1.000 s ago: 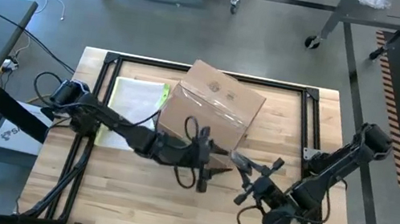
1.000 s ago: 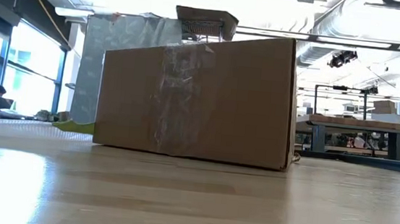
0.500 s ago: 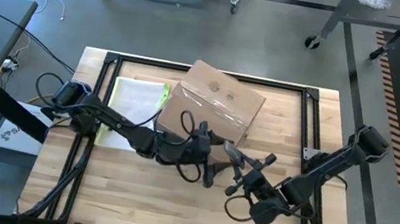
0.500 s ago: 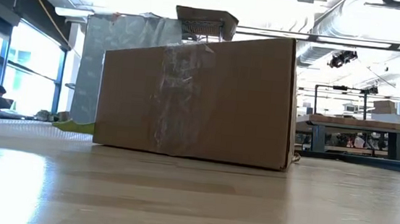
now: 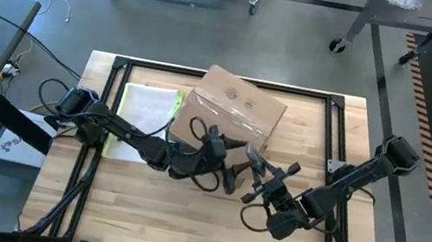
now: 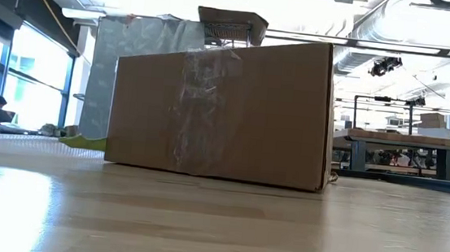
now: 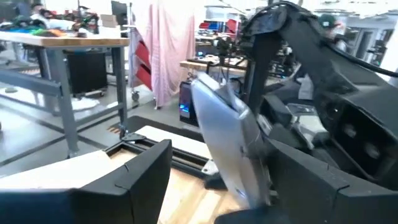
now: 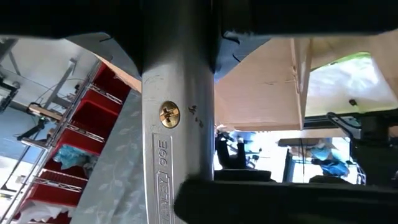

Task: Unpack boxes
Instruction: Open the cardboard box using the silver cutter

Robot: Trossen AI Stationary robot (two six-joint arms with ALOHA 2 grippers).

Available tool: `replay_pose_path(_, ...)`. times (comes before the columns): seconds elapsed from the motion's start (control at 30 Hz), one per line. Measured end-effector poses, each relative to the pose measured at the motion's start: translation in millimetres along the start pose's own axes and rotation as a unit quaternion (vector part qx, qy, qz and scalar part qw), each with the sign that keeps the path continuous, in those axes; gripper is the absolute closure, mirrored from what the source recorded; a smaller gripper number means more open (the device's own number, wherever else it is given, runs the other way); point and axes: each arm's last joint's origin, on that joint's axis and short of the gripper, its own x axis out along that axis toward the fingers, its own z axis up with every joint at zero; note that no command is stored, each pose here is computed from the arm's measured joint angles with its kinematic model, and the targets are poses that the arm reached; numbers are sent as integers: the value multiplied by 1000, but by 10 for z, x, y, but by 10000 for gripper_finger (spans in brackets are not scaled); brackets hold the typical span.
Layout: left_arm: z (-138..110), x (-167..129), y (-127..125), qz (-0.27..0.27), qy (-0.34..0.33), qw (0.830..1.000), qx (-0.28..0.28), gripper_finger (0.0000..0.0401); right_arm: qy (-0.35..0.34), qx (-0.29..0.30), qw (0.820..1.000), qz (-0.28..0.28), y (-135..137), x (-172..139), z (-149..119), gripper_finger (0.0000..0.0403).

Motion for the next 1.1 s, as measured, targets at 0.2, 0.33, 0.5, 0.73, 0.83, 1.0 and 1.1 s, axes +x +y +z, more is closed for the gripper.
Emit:
replay_pose_path(0.2,21,64,69,-3,-5,1000,1,164,1,-15,1000,1,64,13,-53,306)
replay_pose_path(0.33,12,67,68,-12,-1,1000,3,198,1,-16,1000,1,77,13,-63,306)
replay_pose_path(0.5,27,35,19,-28,-5,1000,6,294,3,-24,1000,5,81,17,-68,307)
replay_pose_path(0.73,2,-40,-45,-39,11,998,49,313,16,-30,999,35,94,46,-94,282)
replay_pose_path(0.83,27,-116,-30,-25,31,996,80,360,23,-49,997,51,97,67,-92,242)
replay_pose_path(1.0,183,-250,50,23,41,994,99,360,20,-108,993,54,94,58,-95,179)
replay_pose_path(1.1,230,-325,53,30,46,993,107,360,18,-120,991,49,89,60,-92,157)
